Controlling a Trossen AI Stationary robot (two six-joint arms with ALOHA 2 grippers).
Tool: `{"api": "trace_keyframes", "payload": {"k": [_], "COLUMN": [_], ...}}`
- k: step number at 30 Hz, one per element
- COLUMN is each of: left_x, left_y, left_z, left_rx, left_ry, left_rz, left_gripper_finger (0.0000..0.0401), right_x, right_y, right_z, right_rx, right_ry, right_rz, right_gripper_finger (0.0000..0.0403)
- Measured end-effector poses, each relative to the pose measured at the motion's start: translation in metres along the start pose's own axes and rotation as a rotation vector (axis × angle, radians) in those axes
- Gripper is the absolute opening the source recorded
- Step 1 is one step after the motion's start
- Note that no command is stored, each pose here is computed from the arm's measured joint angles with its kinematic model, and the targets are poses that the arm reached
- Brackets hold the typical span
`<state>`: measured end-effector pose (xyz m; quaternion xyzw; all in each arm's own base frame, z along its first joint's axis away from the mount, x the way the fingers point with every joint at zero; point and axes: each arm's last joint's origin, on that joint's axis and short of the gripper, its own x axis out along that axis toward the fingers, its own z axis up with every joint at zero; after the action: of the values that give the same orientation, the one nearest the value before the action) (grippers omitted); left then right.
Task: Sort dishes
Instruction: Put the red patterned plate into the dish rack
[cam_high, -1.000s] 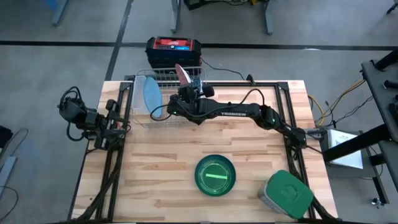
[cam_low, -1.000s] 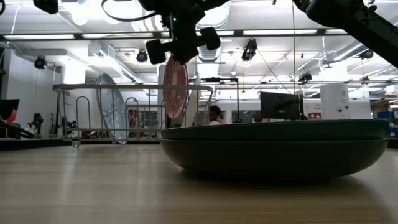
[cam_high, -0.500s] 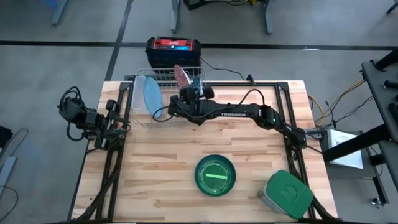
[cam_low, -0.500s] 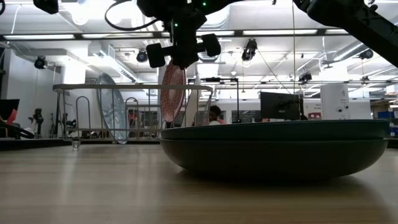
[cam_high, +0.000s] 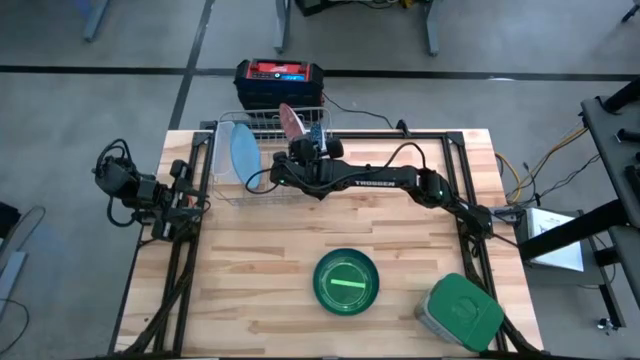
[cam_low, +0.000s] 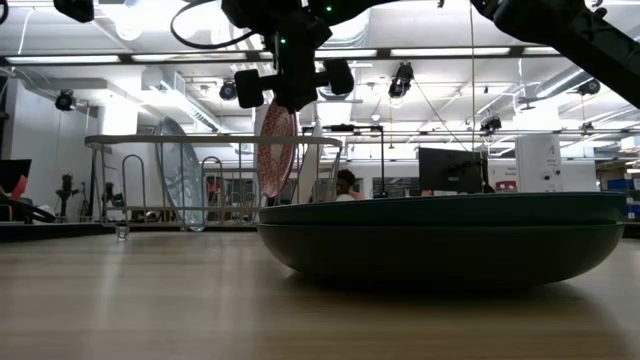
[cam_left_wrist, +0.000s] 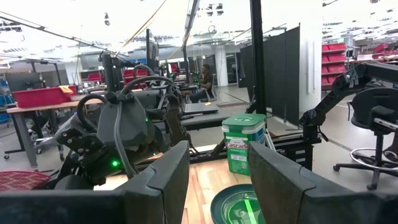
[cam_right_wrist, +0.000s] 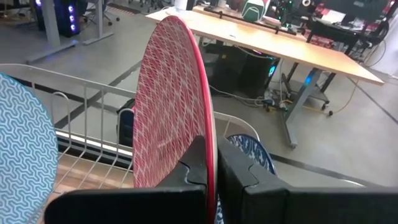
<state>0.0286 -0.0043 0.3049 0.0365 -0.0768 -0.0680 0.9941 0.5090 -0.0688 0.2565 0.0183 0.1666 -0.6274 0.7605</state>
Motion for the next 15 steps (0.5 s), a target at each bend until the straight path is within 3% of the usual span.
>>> {"api": "trace_keyframes", "payload": {"k": [15], "left_x": [0.0], "left_y": [-0.0001], "left_z": [-0.0007], "left_rx": [0.004], "left_ry": [0.007], "left_rz": [-0.001], "left_gripper_finger": [0.0152], "right_x": [-0.0018], "right_y": [0.0013], "right_z": [-0.0019], "right_rx": [0.039], "right_ry": [0.03], "right_rz": [0.036], "right_gripper_finger": [0.0001]}}
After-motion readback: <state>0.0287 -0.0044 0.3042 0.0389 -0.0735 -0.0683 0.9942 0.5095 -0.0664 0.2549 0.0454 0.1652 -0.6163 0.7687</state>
